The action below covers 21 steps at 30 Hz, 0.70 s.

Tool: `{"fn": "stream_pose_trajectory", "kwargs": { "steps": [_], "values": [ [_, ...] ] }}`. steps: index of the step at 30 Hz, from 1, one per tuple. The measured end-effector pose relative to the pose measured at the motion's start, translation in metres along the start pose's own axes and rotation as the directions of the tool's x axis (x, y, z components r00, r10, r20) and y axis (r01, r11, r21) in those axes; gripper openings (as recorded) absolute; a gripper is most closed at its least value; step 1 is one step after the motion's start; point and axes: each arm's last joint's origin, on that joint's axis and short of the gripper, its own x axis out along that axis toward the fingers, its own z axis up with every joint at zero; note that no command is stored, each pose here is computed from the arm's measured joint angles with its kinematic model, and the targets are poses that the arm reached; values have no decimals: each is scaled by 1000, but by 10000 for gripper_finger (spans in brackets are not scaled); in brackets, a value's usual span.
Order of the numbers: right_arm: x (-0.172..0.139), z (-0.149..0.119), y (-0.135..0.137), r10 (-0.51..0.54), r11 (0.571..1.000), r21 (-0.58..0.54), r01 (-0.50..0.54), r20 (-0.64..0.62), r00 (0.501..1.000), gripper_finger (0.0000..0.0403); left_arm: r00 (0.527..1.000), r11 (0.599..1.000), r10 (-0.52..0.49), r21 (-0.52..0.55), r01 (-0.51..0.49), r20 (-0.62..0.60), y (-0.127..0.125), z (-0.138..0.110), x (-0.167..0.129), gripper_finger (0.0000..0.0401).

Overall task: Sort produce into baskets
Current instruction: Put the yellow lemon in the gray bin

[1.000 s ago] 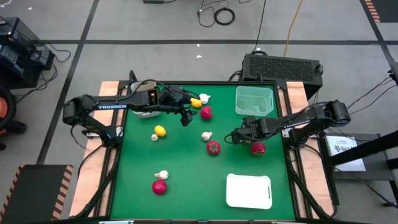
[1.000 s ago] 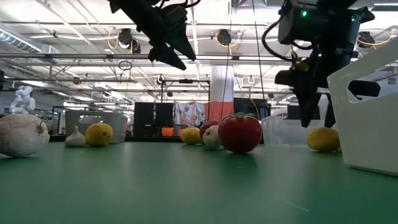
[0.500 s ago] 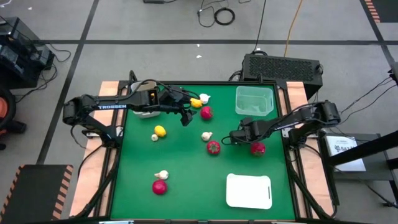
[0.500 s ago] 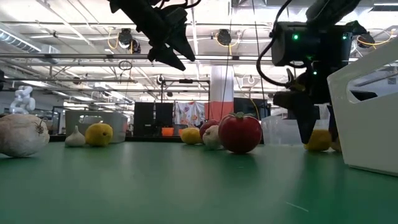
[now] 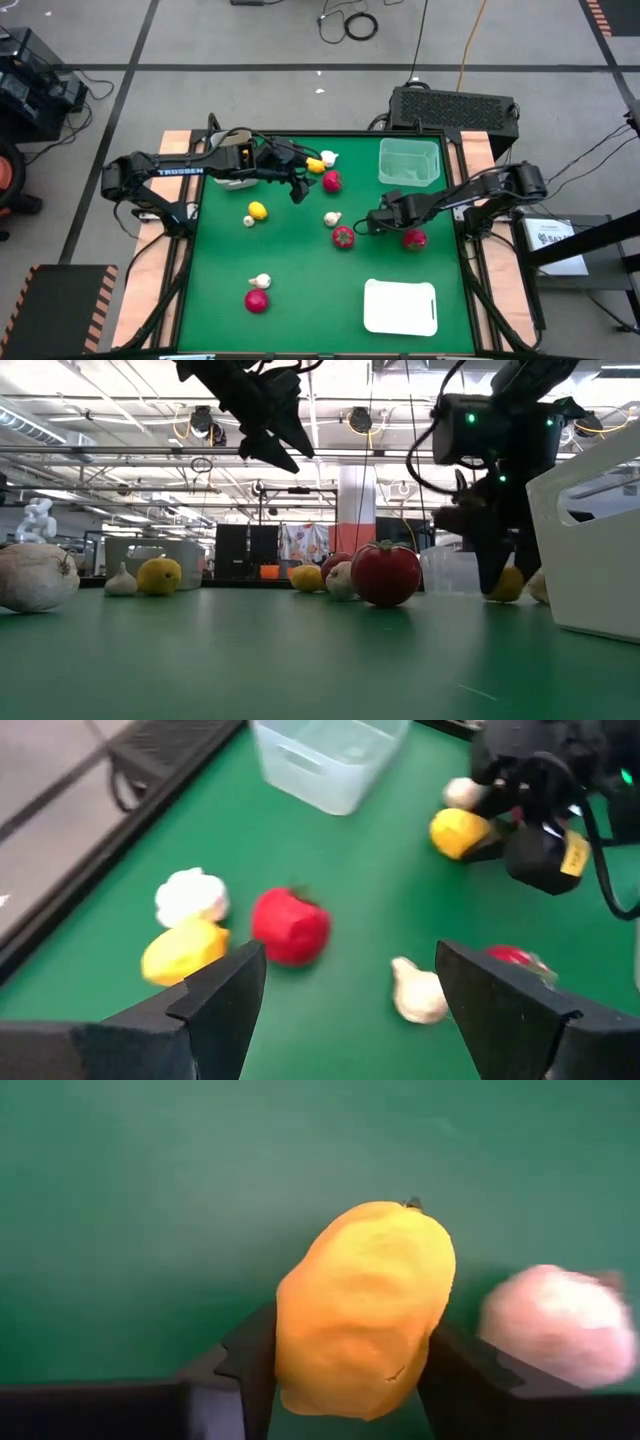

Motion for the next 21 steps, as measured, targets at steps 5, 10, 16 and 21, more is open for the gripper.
{"fn": "stream_pose_trajectory", "kwargs": {
  "steps": [5, 10, 16, 21],
  "values": [
    [-30, 8, 20, 182, 979, -99, -179, 17, 983, 172, 991, 988, -135, 75, 136, -19, -4, 0, 0, 299],
    [-78, 24, 38, 415, 876, -280, -393, 21, 910, 180, 936, 913, -349, 211, 348, -32, -11, 1, -2, 299],
    [-129, 35, 49, 707, 591, -471, -654, -88, 702, 180, 875, 795, -472, 482, 369, 110, -30, 15, -6, 299],
    [-152, 39, 48, 832, 429, -480, -765, -120, 542, 180, 807, 608, -557, 758, 234, 198, -57, 21, -13, 299]
  ]
}}
